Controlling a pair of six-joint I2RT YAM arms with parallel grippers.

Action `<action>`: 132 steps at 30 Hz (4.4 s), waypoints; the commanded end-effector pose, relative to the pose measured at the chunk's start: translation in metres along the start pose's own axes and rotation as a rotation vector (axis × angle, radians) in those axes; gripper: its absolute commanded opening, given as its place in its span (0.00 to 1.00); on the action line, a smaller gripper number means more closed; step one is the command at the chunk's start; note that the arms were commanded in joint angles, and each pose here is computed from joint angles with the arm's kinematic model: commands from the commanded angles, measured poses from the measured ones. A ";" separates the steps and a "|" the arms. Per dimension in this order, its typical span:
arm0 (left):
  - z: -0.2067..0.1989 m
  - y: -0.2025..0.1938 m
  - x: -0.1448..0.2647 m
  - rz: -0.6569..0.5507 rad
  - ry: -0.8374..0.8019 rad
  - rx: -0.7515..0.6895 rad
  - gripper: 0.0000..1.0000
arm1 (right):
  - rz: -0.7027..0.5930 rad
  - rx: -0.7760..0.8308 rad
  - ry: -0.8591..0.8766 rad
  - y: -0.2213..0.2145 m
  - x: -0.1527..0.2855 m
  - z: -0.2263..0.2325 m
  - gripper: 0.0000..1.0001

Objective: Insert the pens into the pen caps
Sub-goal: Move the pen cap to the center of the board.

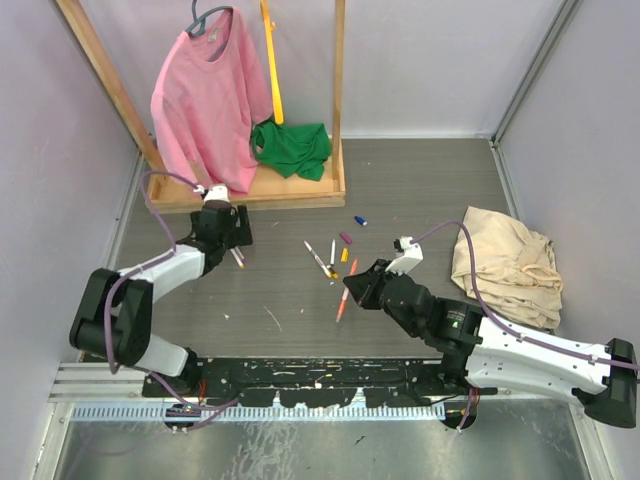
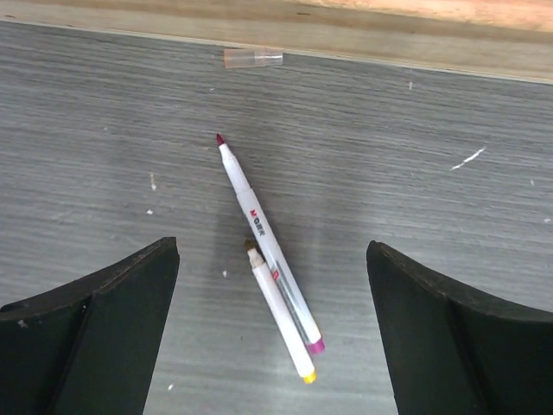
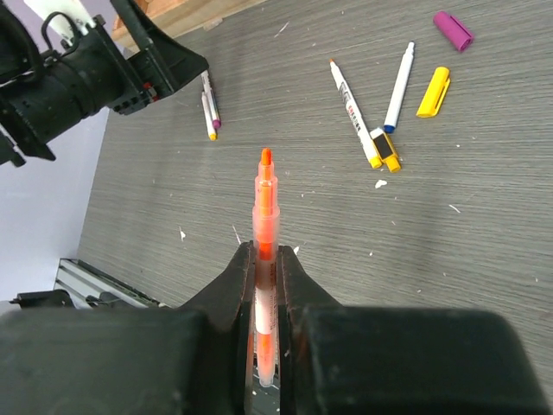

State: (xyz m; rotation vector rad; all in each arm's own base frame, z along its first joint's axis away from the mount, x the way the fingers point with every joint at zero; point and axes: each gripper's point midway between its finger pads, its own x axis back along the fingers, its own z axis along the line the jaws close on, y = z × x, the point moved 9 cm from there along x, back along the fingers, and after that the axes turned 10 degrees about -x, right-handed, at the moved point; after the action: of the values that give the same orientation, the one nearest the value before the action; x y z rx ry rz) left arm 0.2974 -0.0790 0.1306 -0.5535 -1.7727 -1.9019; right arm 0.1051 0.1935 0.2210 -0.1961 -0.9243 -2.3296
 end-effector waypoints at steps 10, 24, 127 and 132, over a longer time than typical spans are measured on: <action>-0.008 0.033 -0.058 -0.114 -0.016 0.122 0.88 | -0.021 0.039 0.018 0.006 0.003 -0.001 0.00; -0.002 0.045 -0.093 -0.016 0.050 0.176 0.88 | -0.030 0.061 0.016 0.008 0.003 -0.003 0.00; -0.006 0.043 -0.099 0.144 0.057 0.114 0.63 | -0.041 0.087 -0.010 0.010 0.000 -0.013 0.00; -0.003 0.050 -0.106 0.149 0.066 0.128 0.65 | -0.041 0.090 -0.013 0.010 -0.001 -0.013 0.00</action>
State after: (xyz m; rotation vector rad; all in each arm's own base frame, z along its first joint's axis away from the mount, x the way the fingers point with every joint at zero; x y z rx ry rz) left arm 0.3975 -0.0793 0.0946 -0.6109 -1.7098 -1.6797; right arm 0.1099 0.1783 0.2078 -0.1919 -1.0787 -2.2811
